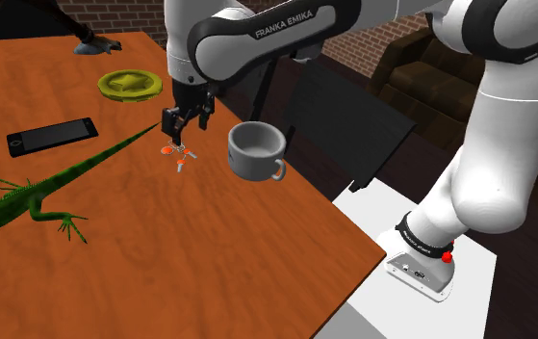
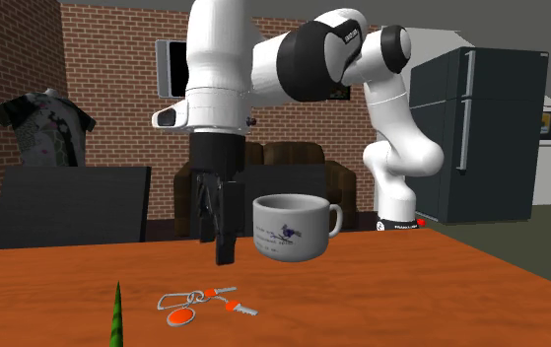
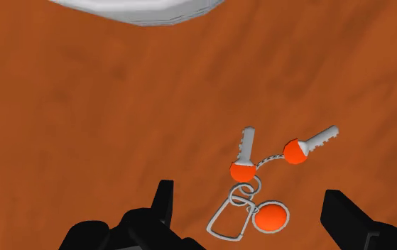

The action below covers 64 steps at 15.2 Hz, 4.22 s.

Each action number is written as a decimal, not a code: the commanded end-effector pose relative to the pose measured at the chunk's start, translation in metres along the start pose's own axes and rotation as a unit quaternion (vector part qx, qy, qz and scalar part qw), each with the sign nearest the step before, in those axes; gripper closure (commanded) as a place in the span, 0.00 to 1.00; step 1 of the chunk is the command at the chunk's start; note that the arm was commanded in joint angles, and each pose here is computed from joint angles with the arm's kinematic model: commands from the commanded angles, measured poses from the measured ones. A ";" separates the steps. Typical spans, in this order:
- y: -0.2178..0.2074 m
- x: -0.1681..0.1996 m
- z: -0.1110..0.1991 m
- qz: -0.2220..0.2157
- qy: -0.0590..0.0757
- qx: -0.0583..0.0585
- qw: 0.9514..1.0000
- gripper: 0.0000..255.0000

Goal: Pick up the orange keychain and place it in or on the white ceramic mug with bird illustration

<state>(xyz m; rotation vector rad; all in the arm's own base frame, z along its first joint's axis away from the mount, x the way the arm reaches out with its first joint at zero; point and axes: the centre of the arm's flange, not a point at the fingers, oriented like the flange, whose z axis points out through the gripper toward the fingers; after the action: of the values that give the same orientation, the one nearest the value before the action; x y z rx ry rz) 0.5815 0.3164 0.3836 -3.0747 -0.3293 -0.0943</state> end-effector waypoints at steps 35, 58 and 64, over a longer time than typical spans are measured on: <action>-0.012 0.012 0.003 -0.005 0.001 0.000 1.000 1.00; -0.017 0.020 -0.118 -0.005 0.001 0.000 1.000 1.00; 0.010 -0.039 -0.131 -0.005 0.001 0.000 1.000 1.00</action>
<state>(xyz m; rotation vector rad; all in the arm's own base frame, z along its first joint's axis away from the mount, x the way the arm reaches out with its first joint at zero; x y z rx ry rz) 0.5484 0.3018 0.5115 -3.0723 -0.3462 -0.0976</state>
